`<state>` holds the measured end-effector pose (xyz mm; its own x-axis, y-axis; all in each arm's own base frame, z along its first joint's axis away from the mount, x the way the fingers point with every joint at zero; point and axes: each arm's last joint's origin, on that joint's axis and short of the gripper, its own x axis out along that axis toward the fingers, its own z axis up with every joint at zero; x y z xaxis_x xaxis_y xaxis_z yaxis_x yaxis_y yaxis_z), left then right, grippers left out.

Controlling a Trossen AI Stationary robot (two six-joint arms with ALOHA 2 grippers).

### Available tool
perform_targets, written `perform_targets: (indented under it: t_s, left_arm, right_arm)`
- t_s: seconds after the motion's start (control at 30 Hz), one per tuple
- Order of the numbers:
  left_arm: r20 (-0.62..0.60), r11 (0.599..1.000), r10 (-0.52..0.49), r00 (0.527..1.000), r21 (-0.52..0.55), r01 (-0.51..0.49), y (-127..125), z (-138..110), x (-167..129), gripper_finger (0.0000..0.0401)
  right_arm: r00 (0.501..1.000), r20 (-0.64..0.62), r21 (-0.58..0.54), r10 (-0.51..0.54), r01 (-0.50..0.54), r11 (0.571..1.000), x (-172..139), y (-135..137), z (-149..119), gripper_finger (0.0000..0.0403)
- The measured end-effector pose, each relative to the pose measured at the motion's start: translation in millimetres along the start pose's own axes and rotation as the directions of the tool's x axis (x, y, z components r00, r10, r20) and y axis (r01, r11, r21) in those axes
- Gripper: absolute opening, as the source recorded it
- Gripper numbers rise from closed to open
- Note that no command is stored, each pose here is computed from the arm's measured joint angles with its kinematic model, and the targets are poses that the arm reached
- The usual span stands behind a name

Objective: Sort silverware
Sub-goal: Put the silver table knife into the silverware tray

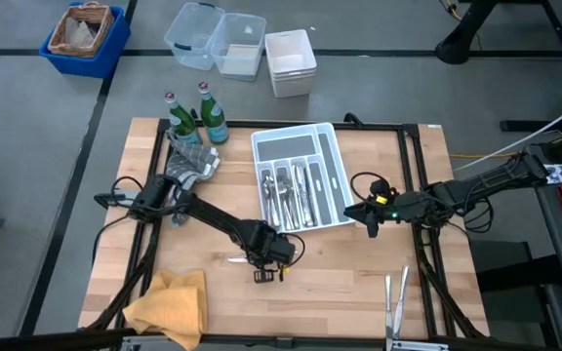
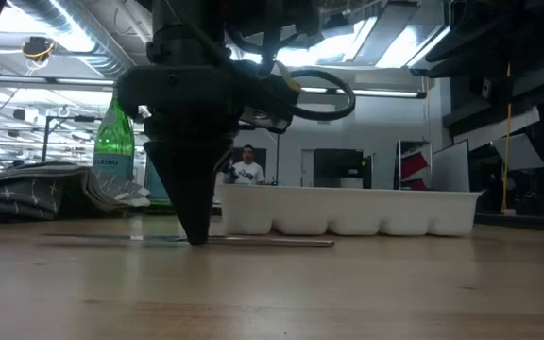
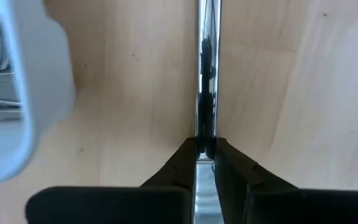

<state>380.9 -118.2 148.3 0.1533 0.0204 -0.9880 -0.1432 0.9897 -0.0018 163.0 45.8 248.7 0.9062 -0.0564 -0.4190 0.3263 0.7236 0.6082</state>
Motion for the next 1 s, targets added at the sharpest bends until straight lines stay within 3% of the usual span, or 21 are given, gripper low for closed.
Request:
perform_targets:
  t_s: [0.27,0.53,1.0]
  left_arm:
    - [0.001,0.999,-0.005,1.0,-0.049,0.005,-0.4,0.7,-0.9,0.0029]
    - [-0.001,0.996,-0.07,0.998,-0.053,0.07,-3.0,3.4,-9.0,0.0032]
    - [0.163,0.987,-0.138,0.977,0.102,0.122,-6.8,38.5,-53.5,0.0034]
  right_arm:
    - [1.0,0.0,0.0,0.0,0.0,1.0,0.0,0.0,0.0,0.009]
    - [1.0,0.0,0.0,0.0,0.0,1.0,0.0,0.1,0.1,0.009]
    - [1.0,0.0,0.0,0.0,0.0,1.0,0.0,0.1,0.0,0.009]
